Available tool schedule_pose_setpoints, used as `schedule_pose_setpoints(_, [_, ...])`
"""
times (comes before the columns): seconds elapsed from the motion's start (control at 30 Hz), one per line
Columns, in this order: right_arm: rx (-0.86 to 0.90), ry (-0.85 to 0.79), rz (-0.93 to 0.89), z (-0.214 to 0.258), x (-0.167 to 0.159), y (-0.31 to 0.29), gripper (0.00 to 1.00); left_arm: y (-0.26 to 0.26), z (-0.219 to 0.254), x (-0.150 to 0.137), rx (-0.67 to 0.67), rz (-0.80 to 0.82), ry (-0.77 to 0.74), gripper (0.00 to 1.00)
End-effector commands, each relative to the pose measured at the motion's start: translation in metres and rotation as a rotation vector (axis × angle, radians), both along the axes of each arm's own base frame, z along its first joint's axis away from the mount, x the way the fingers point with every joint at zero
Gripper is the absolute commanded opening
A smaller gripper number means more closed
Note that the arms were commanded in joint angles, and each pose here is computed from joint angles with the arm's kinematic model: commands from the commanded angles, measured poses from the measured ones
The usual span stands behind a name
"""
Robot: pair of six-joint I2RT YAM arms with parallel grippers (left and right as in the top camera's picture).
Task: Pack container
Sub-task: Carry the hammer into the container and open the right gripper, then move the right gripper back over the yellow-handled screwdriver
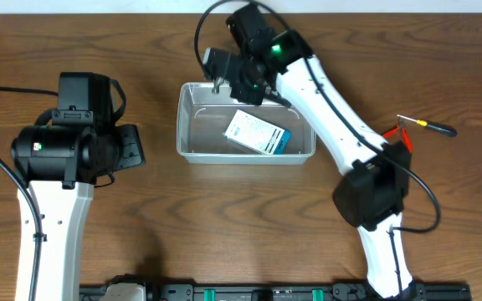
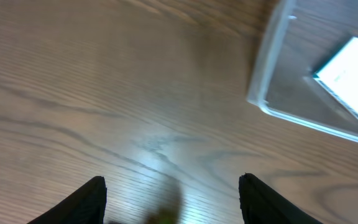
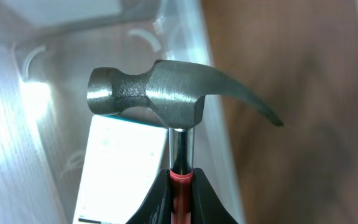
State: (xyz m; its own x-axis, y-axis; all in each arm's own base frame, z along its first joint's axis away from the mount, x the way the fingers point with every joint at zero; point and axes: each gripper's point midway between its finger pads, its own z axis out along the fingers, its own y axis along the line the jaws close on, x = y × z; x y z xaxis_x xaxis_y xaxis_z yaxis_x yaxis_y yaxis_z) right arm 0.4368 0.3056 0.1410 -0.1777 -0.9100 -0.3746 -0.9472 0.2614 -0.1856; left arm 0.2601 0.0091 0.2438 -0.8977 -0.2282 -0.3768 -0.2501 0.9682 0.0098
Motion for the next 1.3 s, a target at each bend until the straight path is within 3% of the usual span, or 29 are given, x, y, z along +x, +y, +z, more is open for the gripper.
schedule_pose_setpoints(0.0, [0.013,0.089,0.075,-0.031,-0.011,0.008,0.01,0.014,0.004,0.001,0.084,0.014,-0.007,0.61])
schedule_pose_setpoints(0.2, [-0.056,0.207,0.069,-0.078,-0.022,0.000,0.04,0.014,0.006,0.006,0.099,-0.023,-0.024,0.62])
schedule_pose_setpoints(0.27, [-0.059,0.216,0.063,-0.082,-0.022,0.000,0.10,0.019,0.007,0.007,0.134,-0.044,-0.025,0.62])
schedule_pose_setpoints(0.4, [-0.057,0.215,0.057,-0.082,-0.021,0.000,0.32,0.035,0.012,0.012,0.157,0.015,-0.057,0.65])
schedule_pose_setpoints(0.43, [-0.056,0.217,0.049,-0.081,-0.021,0.000,0.43,0.040,0.013,0.013,0.158,0.034,-0.063,0.66])
schedule_pose_setpoints(0.47, [-0.053,0.218,0.040,-0.081,-0.021,-0.001,0.65,0.045,0.014,0.014,0.158,0.053,-0.069,0.66])
schedule_pose_setpoints(0.5, [-0.050,0.219,0.031,-0.080,-0.021,0.000,0.68,0.052,0.015,0.015,0.158,0.082,-0.077,0.66])
schedule_pose_setpoints(0.63, [-0.028,0.187,0.022,-0.059,-0.019,0.000,0.68,0.068,0.016,0.013,0.159,0.141,-0.085,0.66])
schedule_pose_setpoints(0.77, [0.035,0.064,-0.073,0.006,-0.003,-0.013,0.69,0.071,0.016,0.013,0.160,0.151,-0.089,0.66])
schedule_pose_setpoints(0.97, [0.242,-0.152,-0.514,0.134,0.038,-0.109,0.74,0.070,0.016,0.013,0.159,0.151,-0.088,0.66])
schedule_pose_setpoints(1.03, [0.319,-0.163,-0.704,0.158,0.047,-0.157,0.81,0.070,0.016,0.013,0.159,0.151,-0.088,0.66])
schedule_pose_setpoints(1.1, [0.386,-0.141,-0.937,0.167,0.052,-0.214,0.99,0.070,0.016,0.013,0.158,0.152,-0.088,0.66])
schedule_pose_setpoints(1.27, [0.513,0.102,-1.694,0.130,0.028,-0.355,0.99,0.070,0.016,0.013,0.150,0.164,-0.090,0.66])
